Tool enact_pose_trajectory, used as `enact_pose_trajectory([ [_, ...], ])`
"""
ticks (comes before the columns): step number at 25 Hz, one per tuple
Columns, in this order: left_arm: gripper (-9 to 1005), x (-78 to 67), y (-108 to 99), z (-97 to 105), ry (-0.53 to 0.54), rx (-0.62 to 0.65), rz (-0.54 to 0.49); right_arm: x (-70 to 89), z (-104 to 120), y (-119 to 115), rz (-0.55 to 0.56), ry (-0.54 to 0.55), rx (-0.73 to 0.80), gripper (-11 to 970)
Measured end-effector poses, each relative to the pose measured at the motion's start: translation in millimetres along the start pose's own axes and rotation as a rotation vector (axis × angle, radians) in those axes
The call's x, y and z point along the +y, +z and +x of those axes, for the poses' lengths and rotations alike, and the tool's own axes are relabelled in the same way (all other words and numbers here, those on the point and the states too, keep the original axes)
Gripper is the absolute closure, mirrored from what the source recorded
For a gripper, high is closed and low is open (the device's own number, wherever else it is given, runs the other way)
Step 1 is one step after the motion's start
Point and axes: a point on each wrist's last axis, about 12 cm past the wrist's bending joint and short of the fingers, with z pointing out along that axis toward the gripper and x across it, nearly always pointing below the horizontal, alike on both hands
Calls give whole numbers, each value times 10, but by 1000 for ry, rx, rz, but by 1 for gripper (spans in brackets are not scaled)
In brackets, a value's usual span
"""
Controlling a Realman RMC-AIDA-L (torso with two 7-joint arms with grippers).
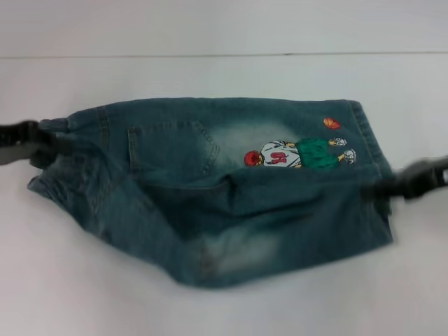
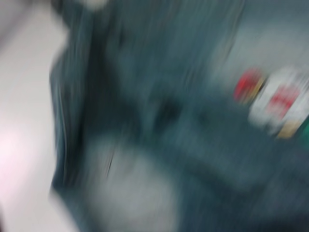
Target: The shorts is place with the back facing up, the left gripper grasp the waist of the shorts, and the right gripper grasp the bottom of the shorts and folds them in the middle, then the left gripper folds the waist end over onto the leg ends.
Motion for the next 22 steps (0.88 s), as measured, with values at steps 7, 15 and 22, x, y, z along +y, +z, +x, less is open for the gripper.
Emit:
enact_pose_trajectory([
  [7, 960, 226, 117, 29, -119, -182, 32, -272, 88, 87, 143, 92, -337, 931],
  [15, 938, 382, 155, 43, -160, -356, 6, -401, 19, 405, 348, 86, -476, 905],
  [22, 919, 533, 170, 73, -173, -427, -86, -422, -58, 477, 413, 87, -588, 883],
])
